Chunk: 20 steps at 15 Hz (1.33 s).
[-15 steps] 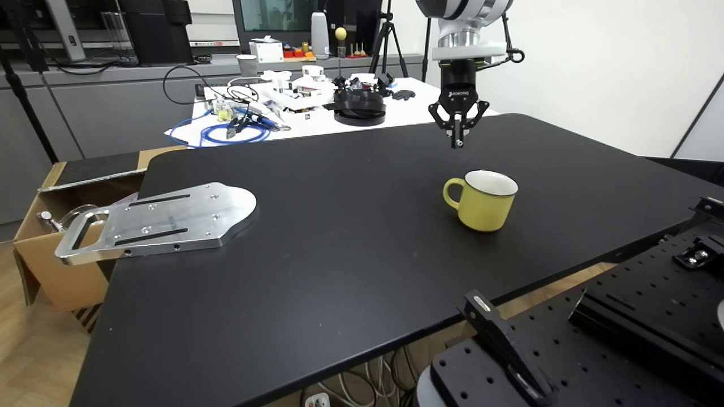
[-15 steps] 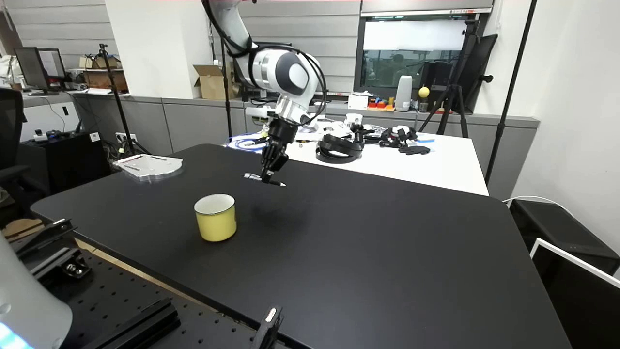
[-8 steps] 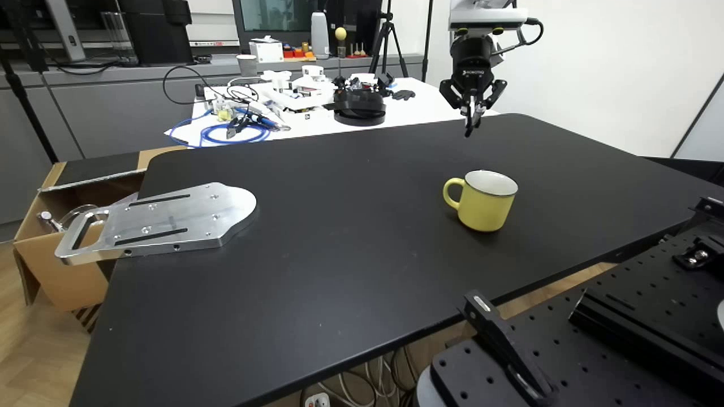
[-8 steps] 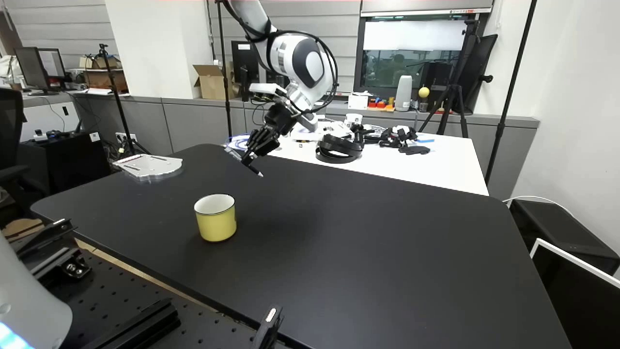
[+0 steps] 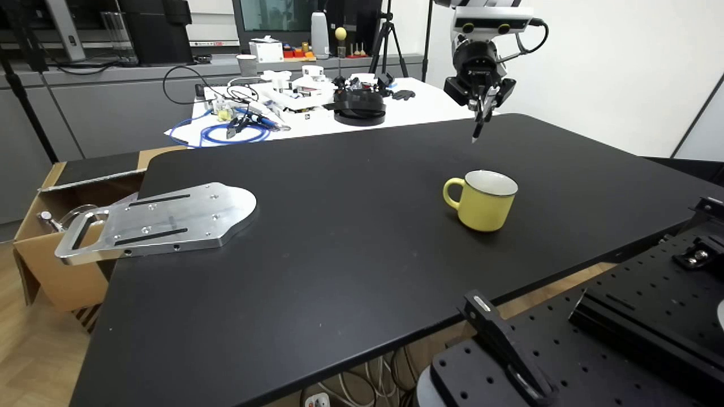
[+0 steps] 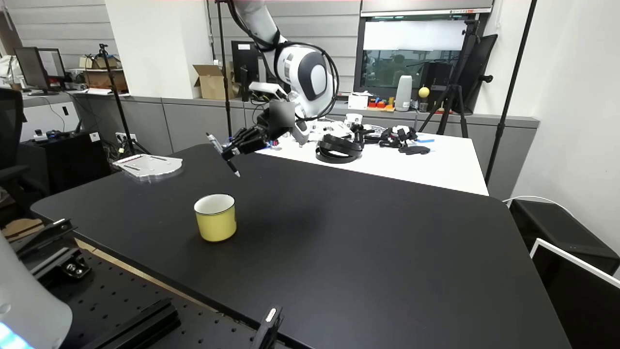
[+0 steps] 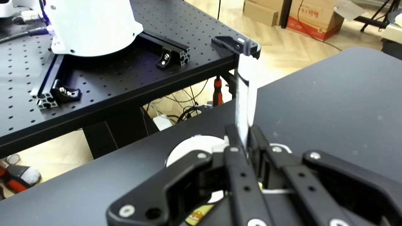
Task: Put the pen into the cup.
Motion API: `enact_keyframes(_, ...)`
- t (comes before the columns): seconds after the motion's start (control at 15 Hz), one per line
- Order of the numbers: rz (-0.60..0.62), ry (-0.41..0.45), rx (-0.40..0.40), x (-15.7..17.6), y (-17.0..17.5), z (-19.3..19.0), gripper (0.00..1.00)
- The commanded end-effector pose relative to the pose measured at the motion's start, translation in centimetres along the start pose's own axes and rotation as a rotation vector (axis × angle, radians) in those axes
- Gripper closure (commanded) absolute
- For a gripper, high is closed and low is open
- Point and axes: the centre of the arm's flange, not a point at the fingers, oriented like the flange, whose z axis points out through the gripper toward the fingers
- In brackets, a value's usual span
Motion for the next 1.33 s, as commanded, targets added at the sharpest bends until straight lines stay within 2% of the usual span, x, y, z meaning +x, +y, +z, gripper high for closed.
enact_keyframes(0.0, -0.017, -0.100, 0.008, 1.1, -0.8, 0.6, 0.97)
enact_keyframes(0.53, -0.023, -0.241, -0.005, 2.4, 0.0, 4.0, 0.97)
enact_keyframes(0.87, -0.021, -0.267, -0.001, 3.4, 1.1, 5.4, 0.97)
enact_keyframes(1.27, -0.012, -0.264, 0.023, 6.8, 1.9, 6.8, 0.97)
